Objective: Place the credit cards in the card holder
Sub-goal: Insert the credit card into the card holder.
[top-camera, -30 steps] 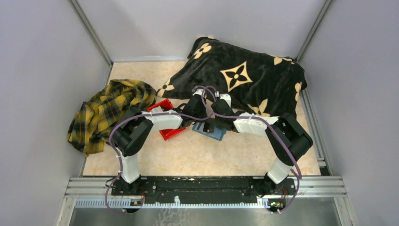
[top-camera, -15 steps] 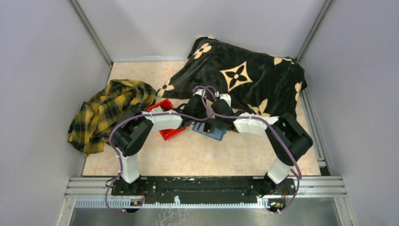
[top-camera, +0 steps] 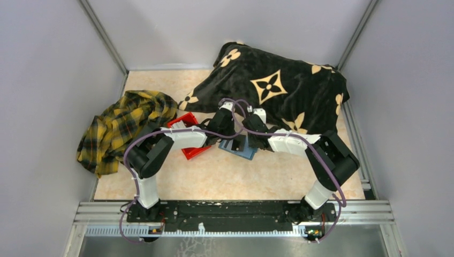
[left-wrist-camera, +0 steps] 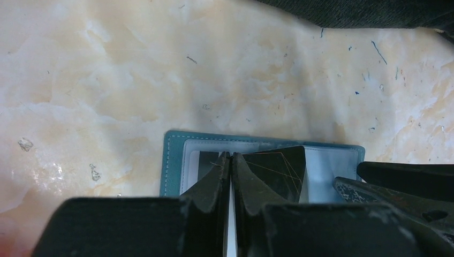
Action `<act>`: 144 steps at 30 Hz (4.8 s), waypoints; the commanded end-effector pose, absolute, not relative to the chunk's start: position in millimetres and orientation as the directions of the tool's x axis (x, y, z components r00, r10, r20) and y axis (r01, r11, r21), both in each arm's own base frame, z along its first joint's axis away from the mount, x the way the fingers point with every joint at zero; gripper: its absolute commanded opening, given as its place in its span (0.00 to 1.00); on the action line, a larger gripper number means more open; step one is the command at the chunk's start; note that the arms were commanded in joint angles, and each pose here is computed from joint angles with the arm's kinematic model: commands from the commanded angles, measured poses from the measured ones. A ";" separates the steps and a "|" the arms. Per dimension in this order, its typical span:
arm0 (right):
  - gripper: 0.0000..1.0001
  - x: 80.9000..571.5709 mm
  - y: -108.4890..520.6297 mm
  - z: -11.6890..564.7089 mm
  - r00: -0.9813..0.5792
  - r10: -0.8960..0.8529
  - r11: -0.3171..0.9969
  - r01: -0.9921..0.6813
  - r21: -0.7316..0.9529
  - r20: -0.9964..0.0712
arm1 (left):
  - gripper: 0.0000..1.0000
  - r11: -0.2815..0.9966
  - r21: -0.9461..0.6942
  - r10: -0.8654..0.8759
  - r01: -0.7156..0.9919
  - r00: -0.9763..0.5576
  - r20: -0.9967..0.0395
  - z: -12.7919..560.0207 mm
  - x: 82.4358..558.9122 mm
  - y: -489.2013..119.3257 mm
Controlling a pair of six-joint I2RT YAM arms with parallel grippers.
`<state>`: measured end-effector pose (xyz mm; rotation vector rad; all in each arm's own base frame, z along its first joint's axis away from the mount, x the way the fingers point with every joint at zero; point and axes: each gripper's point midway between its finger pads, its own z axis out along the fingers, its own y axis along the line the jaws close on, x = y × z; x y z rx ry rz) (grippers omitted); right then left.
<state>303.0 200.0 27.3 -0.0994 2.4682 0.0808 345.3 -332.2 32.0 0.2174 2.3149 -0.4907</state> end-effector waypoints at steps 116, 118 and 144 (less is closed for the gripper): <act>0.00 291.7 181.3 22.8 -0.785 0.166 0.979 0.060 0.195 -0.596 | 0.37 0.870 -0.379 -0.058 0.314 -0.698 -0.713 72.1 336.4 -325.8; 0.00 291.2 181.3 22.8 -0.786 0.167 0.979 0.060 0.196 -0.595 | 0.36 0.870 -0.380 -0.057 0.314 -0.702 -0.710 72.3 334.4 -324.7; 0.00 287.1 182.0 20.9 -0.789 0.174 0.976 0.057 0.211 -0.590 | 0.00 0.873 -0.354 0.042 0.336 -0.774 -0.632 33.5 288.9 -320.9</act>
